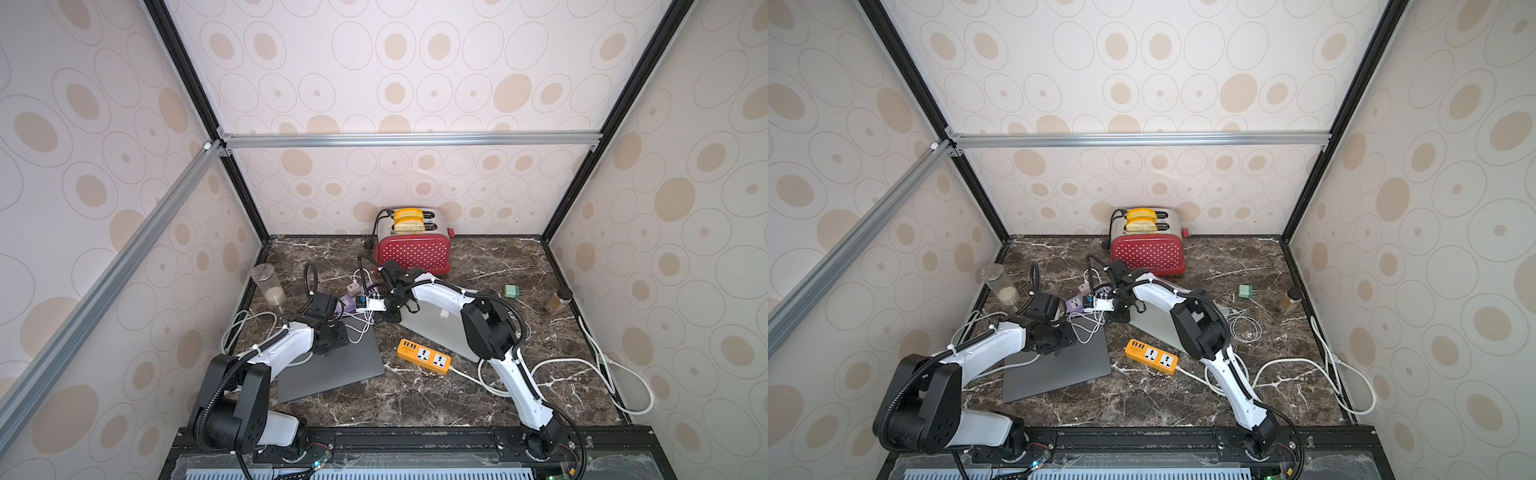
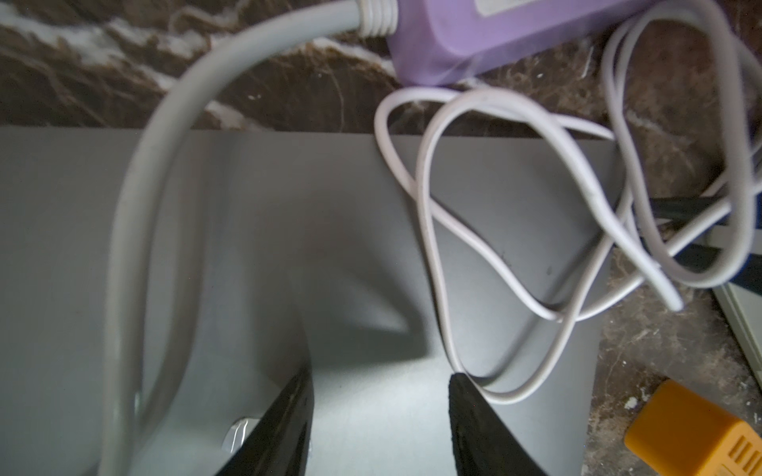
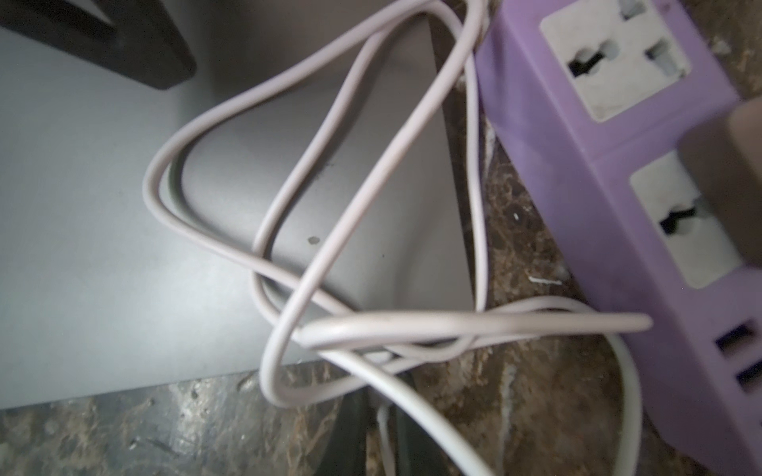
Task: Unplug the laptop charger
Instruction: Remove the charging cable from the laptop, then remove the charging cable from the plug.
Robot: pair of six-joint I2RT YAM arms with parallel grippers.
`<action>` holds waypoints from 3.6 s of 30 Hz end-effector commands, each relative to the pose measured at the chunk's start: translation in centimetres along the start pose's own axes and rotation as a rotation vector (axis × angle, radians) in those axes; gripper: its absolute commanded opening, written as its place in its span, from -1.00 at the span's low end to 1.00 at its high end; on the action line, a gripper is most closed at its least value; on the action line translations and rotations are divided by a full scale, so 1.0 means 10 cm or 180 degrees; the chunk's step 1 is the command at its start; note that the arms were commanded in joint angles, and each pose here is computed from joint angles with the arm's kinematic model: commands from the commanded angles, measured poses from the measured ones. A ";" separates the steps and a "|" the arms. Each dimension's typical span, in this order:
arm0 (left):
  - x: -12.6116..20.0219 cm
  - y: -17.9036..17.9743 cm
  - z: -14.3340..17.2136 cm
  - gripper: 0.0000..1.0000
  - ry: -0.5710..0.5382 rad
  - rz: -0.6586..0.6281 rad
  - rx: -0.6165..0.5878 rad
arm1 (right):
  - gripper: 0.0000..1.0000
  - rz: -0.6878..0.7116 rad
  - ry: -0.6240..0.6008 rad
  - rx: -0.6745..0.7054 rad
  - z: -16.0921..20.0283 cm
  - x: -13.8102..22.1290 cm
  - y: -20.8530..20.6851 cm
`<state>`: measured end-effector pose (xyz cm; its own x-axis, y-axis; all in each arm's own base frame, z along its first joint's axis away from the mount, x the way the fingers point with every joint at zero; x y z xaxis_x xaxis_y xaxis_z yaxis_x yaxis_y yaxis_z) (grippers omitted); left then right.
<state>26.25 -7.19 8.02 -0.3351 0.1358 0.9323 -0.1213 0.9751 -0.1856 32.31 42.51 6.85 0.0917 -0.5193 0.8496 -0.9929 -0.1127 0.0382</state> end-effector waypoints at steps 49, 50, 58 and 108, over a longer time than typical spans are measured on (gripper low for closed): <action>0.50 0.00 -0.11 0.11 -0.0319 0.0005 -0.0183 | -0.12 0.0567 -0.0045 -0.0478 -0.01 0.72 -0.18; 0.54 -0.02 -0.13 0.11 -0.0356 0.0026 -0.0209 | -0.10 0.0590 -0.0067 -0.0485 -0.03 0.77 -0.16; 0.81 -0.10 -0.28 0.13 -0.0555 0.0098 -0.0372 | -0.07 0.0998 -0.0178 -0.0744 -0.19 1.21 -0.08; -0.01 -0.29 -1.73 -0.11 -0.1052 0.0993 0.0337 | -0.08 0.1456 -0.1064 -0.1267 -0.92 0.52 -0.52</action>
<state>41.86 -6.79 13.03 -0.6229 0.3198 0.7140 -0.0737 0.8846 -0.4605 37.30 47.84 17.57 -0.3898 -0.6910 0.6087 -0.8871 0.4591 -0.0469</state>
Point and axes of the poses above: each gripper's point midway between its finger pads, its own x axis back along the fingers, its own y axis along the line the jaws close on, z = x × y, the point moved 5 cm from there along x, back along the fingers, and after that the axes turned 9 degrees about -x, right-handed, at the moved point
